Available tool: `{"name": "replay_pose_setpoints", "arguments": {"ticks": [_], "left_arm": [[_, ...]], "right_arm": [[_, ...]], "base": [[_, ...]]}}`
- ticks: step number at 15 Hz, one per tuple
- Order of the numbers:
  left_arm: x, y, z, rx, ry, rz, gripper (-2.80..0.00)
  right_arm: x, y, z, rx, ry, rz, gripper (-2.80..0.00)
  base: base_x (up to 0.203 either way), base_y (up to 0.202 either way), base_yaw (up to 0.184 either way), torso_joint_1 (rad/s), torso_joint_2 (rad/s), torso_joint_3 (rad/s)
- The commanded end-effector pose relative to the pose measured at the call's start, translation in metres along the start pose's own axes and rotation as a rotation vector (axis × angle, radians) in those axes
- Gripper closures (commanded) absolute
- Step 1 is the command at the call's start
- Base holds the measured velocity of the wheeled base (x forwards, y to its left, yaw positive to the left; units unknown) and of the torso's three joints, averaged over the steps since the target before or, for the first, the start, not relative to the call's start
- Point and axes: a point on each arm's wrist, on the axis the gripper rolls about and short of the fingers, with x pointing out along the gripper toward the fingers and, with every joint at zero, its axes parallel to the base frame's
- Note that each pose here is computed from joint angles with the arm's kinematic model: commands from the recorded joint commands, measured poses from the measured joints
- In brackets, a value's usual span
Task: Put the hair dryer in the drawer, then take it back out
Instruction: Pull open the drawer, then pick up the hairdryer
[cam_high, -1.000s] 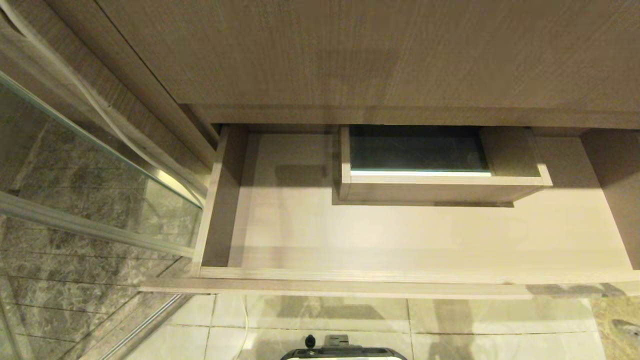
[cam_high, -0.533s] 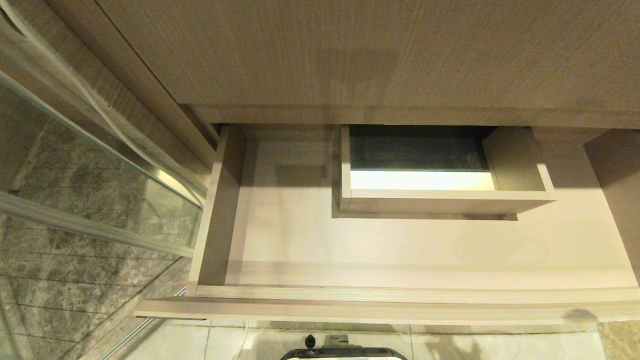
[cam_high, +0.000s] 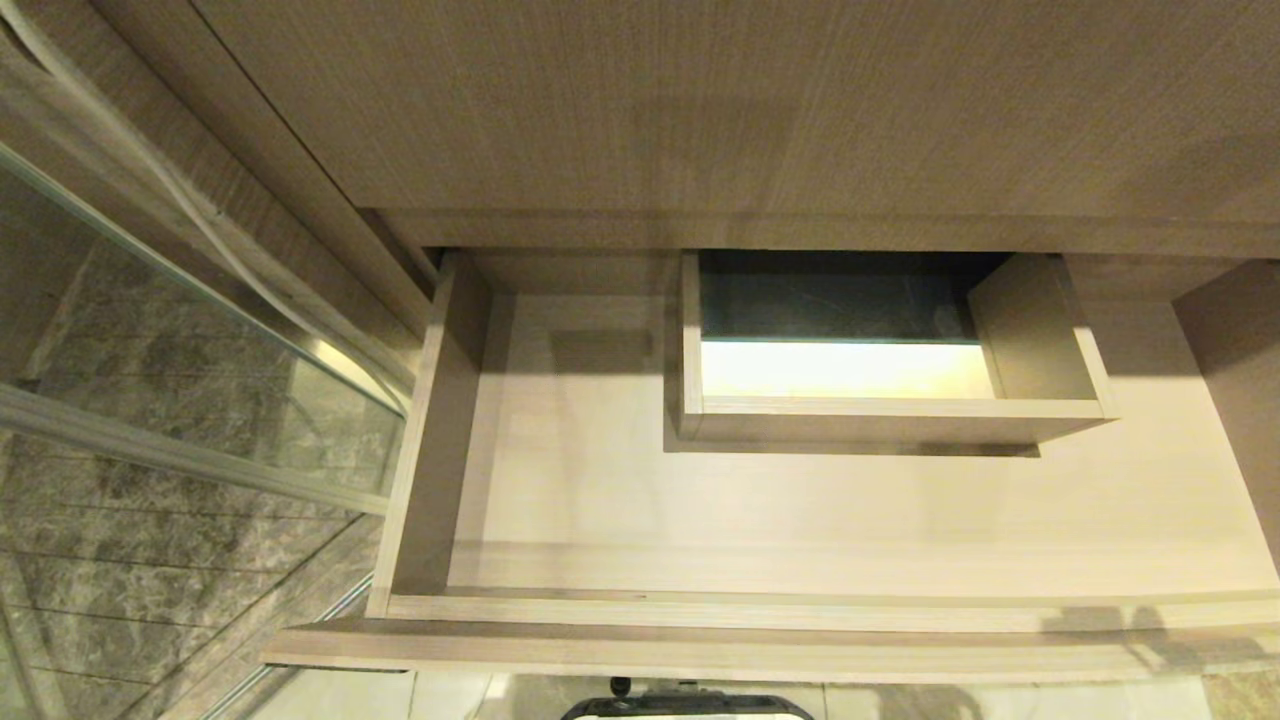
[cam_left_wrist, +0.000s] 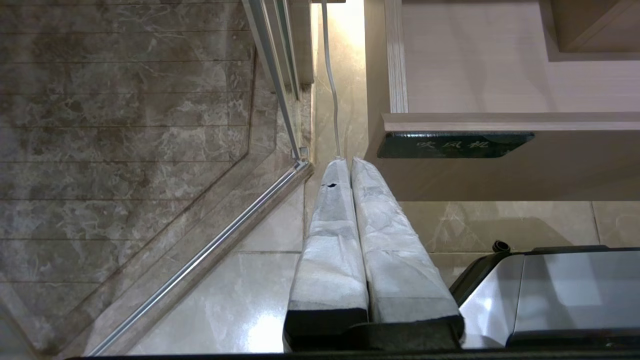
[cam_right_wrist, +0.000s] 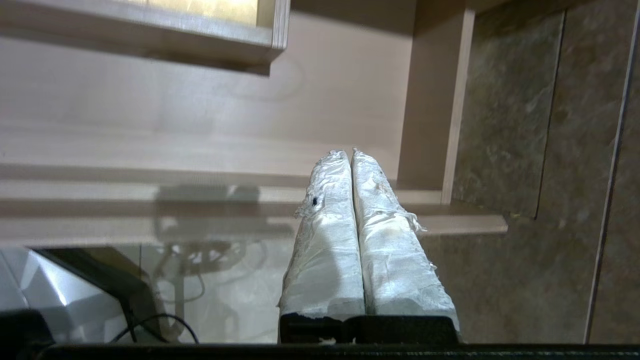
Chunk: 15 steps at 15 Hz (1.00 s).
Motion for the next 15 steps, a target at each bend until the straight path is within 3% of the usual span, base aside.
{"name": "replay_pose_setpoints", "arguments": {"ticks": [1, 4, 9, 15], "left_arm": [[0.0, 0.0, 0.0, 0.0, 0.0, 0.001, 0.0], [0.0, 0.0, 0.0, 0.0, 0.0, 0.001, 0.0], [0.0, 0.0, 0.0, 0.0, 0.002, 0.001, 0.0], [0.0, 0.0, 0.0, 0.0, 0.0, 0.001, 0.0]], "right_arm": [[0.007, -0.004, 0.011, 0.0, -0.01, -0.011, 0.0], [0.007, -0.006, 0.014, 0.009, -0.033, -0.052, 0.0], [0.0, -0.005, 0.011, 0.013, -0.042, -0.086, 0.0], [-0.006, -0.008, 0.019, 0.016, -0.126, -0.143, 0.0]], "base": [[0.0, 0.0, 0.0, 0.117, -0.04, -0.028], [0.0, 0.0, 0.0, 0.222, -0.21, -0.143], [0.0, 0.0, 0.0, 0.223, -0.54, -0.208], [0.0, 0.0, 0.0, 0.175, -0.48, -0.225]]}}
